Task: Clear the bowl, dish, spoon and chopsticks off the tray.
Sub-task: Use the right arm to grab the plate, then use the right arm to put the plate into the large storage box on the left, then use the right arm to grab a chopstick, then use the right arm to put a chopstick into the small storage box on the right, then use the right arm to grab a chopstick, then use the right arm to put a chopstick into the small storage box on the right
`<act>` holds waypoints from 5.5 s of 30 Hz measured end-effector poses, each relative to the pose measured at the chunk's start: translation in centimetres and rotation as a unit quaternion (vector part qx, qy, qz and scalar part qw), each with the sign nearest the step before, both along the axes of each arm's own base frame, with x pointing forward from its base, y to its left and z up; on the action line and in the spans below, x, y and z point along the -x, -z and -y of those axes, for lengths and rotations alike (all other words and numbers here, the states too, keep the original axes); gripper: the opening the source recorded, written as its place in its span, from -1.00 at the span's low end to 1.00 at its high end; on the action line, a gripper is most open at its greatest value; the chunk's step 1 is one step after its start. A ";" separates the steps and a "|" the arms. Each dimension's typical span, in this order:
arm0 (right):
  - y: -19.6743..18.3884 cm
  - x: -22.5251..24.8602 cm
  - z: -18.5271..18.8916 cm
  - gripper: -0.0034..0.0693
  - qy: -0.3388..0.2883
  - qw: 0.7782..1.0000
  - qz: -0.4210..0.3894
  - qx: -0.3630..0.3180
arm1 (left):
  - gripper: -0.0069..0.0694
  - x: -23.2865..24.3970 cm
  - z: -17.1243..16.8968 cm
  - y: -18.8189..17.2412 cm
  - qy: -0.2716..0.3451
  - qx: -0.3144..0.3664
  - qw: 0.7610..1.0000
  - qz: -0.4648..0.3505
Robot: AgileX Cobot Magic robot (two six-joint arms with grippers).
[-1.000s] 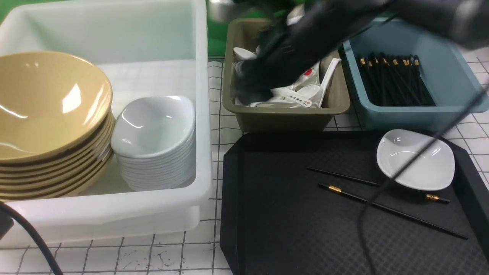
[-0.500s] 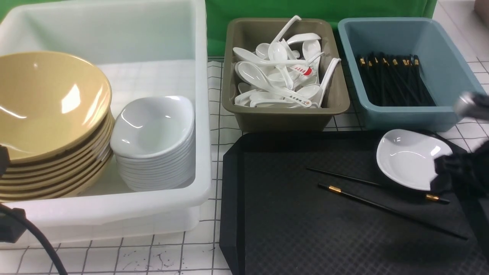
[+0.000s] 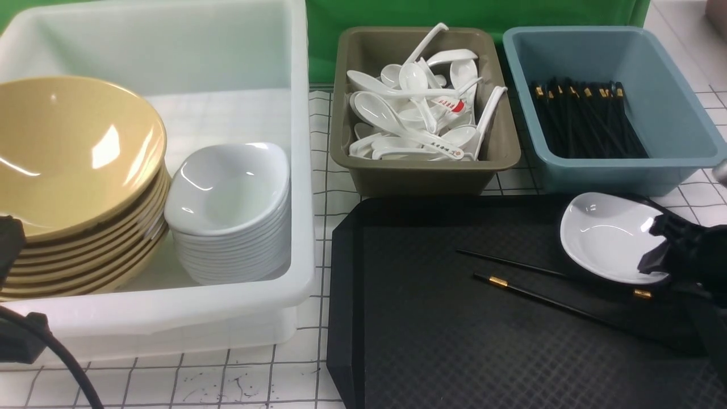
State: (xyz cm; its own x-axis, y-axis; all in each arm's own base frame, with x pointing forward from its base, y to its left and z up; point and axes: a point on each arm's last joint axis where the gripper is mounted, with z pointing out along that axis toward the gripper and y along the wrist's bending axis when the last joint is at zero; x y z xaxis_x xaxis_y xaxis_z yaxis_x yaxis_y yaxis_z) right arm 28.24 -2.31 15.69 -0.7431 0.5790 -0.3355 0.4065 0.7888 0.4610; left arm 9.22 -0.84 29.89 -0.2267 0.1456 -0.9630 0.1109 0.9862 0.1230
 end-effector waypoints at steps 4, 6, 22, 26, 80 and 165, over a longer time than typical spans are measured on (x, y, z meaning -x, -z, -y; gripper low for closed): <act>-0.1 -0.9 -0.2 -0.35 -0.030 0.999 0.026 -0.001 | -0.85 0.0 0.0 0.0 0.000 0.000 1.000 -0.001; -1.0 -0.9 -0.5 -0.63 -0.050 0.998 0.047 -0.004 | -0.85 0.0 0.0 0.0 0.000 0.000 1.000 -0.001; -17.1 1.1 -19.2 -0.71 -0.321 0.889 0.323 -0.042 | -0.85 0.0 0.2 -0.3 0.009 0.006 1.000 0.015; -16.9 -0.4 -24.9 -0.70 -0.358 0.873 0.327 -0.055 | -0.85 0.0 0.2 -0.2 0.009 0.011 1.000 0.013; -14.5 -4.0 -14.3 -0.69 -0.535 0.784 0.135 0.284 | -0.85 -0.1 0.3 0.1 0.012 0.017 1.000 0.013; -12.8 -11.0 -4.5 -0.48 -0.247 0.869 0.235 0.359 | -0.85 -0.1 0.3 0.1 0.010 0.018 1.000 0.011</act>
State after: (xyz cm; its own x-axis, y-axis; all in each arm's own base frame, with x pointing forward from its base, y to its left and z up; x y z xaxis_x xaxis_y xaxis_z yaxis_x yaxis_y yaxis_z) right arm 39.25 2.23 28.45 -0.5250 -0.2563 -0.8116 -0.1640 0.9662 -0.1990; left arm 9.31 -1.11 29.77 -0.2020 0.1152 -0.9726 0.1291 0.9875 0.0902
